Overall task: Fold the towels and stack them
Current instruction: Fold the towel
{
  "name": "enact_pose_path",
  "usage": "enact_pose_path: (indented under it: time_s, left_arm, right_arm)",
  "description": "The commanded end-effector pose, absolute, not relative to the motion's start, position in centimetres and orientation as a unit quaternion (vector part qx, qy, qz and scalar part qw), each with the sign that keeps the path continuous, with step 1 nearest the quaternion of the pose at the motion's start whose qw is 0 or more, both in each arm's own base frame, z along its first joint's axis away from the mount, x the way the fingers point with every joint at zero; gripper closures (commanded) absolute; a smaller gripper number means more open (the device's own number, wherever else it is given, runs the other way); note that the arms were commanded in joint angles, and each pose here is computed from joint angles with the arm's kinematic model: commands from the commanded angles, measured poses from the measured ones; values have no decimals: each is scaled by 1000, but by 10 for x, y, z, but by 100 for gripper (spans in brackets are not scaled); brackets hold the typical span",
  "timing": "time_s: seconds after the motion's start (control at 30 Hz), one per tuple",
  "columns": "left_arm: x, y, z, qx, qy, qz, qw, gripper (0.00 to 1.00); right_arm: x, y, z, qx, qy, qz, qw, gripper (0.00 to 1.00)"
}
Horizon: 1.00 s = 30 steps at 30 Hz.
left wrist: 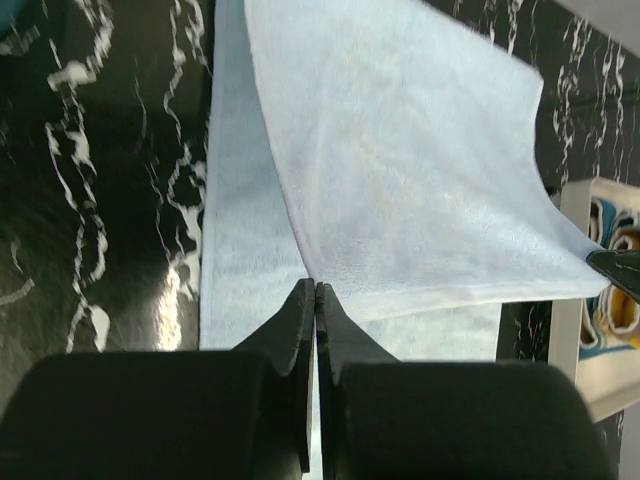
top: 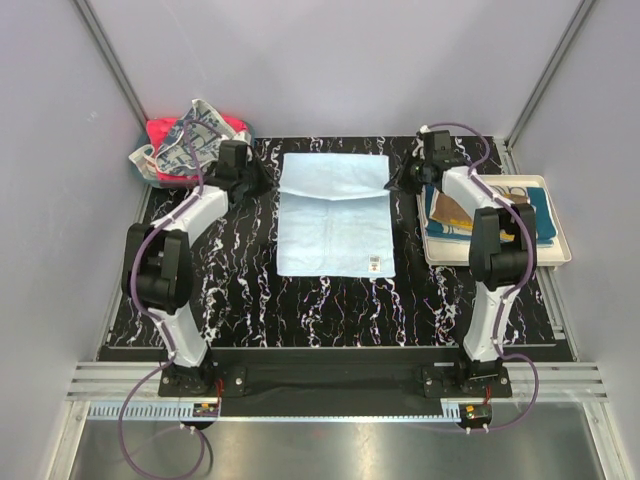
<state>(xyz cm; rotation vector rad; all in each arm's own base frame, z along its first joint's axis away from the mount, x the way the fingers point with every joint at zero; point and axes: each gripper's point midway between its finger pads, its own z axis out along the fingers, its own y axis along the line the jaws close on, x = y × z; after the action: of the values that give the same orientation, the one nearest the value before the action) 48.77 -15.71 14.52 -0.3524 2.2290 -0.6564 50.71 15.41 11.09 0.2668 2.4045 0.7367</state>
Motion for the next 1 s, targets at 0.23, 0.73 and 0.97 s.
enact_pose_path:
  time_s: [0.23,0.73,0.97]
  left_arm:
    - [445,-175,140,-134,875,-254,390,100]
    - [402,-153,129,-185,881,-221,375,100]
    - [413,-159,136,-182,879,-231,375,100]
  right_arm:
    - [450,148,111,117,917,261,278,100]
    - [410,147,100,120,933,215,264,100]
    - [433,151,112,127,928,217,275,100]
